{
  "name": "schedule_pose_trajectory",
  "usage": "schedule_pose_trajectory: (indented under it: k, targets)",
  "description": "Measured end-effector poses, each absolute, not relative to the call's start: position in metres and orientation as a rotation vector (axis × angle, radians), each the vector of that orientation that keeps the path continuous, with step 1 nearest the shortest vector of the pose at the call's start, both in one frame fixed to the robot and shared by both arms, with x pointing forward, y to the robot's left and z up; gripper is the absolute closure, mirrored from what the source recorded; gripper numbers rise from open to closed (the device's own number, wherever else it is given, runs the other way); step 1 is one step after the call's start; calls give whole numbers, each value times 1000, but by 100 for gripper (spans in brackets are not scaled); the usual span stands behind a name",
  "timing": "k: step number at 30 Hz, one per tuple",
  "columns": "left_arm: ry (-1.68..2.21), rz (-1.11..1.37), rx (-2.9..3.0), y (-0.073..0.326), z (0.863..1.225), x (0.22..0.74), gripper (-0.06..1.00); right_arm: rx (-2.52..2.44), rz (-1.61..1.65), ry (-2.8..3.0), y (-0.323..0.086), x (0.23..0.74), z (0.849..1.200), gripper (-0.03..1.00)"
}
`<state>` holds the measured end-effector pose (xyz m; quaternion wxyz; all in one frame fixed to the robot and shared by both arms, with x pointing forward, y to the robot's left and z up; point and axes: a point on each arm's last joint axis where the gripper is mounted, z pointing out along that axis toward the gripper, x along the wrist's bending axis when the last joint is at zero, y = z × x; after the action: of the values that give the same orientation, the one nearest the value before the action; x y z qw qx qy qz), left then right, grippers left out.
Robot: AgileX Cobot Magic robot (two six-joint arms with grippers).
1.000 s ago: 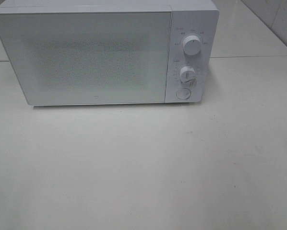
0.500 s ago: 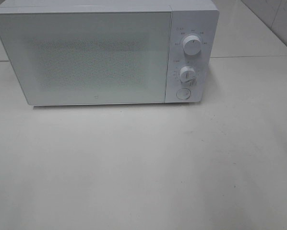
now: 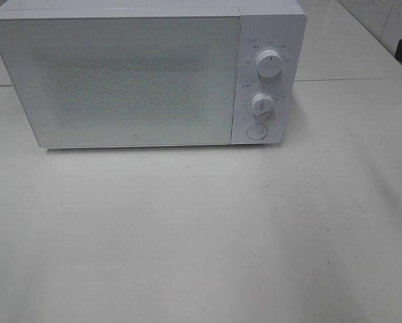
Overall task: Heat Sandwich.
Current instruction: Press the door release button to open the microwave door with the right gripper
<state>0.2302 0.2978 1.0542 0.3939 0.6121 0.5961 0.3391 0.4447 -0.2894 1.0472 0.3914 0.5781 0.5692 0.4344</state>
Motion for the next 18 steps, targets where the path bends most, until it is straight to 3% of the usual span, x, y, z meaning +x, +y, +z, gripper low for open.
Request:
schedule_pose_trajectory:
  k: [10,18]
  targets:
    - [1512,860,1553,298,1054,230,-4,1434,1134,1354,-291,458,1004,21]
    - [1512,860,1553,298,1054,230,-4,1404,1111,1404,-267,459,976,21]
